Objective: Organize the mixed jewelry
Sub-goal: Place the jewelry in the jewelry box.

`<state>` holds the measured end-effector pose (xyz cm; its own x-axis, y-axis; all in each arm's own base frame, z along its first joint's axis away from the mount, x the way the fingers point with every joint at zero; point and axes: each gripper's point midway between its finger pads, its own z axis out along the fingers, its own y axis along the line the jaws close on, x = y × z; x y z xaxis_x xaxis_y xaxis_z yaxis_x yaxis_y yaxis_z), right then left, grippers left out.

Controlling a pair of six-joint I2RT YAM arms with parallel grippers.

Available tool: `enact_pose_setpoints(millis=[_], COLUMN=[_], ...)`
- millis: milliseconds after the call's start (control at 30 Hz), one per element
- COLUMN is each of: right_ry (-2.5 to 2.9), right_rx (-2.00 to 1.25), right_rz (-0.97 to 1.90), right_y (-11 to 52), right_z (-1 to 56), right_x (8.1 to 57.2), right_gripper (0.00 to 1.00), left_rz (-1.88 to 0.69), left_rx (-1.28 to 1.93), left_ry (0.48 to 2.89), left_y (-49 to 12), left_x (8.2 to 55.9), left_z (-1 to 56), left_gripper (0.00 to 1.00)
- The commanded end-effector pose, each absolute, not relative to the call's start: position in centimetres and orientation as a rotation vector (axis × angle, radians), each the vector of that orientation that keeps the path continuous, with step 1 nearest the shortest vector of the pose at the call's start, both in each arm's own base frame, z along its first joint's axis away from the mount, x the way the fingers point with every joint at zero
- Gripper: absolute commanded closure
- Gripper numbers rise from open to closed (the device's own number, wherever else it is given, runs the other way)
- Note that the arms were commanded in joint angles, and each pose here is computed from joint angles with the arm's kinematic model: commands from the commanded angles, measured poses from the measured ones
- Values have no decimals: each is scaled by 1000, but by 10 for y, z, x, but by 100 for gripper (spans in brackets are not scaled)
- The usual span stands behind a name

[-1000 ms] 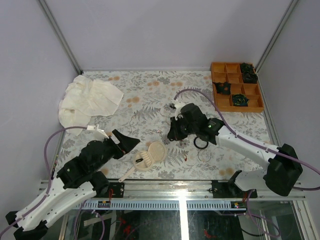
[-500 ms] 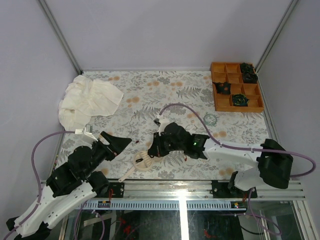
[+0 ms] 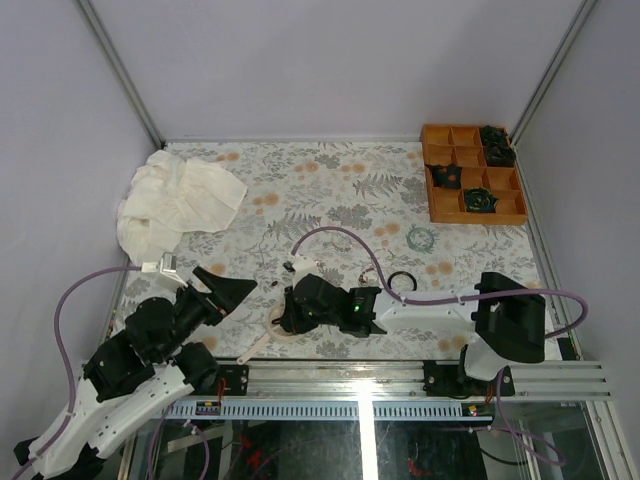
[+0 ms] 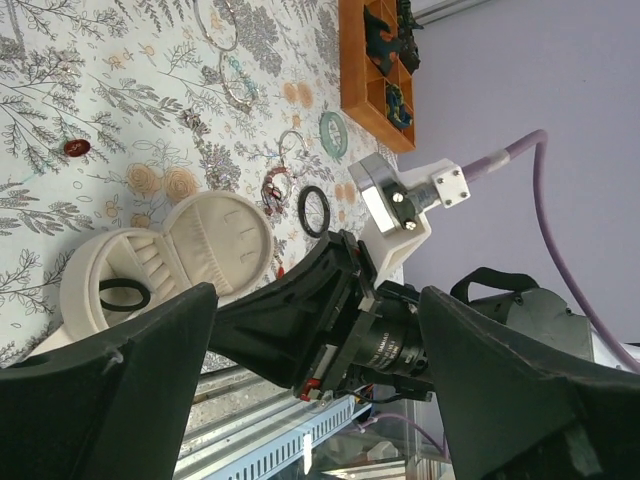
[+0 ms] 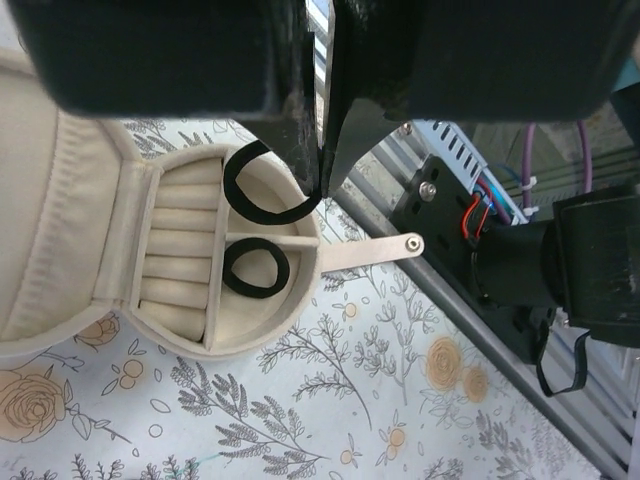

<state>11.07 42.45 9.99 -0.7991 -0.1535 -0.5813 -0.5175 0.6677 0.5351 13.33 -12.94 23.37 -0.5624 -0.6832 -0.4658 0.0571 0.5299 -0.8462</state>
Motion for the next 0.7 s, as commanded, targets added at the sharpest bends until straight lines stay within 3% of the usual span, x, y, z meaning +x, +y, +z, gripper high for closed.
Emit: enact_pose_setpoints(millis=[0, 667], right_ry=[2315, 2333], right_rx=[-447, -453], right_rz=[944, 878], right_y=[443, 450], right_z=[115, 92], right_x=[127, 123], right_gripper=[99, 100], left_rz=[-1120, -1146], left_rx=[-510, -519], left_ry=[1885, 1889], left_y=[-122, -122], left_x=[128, 124], left_z=[247, 244], left_gripper=[19, 19])
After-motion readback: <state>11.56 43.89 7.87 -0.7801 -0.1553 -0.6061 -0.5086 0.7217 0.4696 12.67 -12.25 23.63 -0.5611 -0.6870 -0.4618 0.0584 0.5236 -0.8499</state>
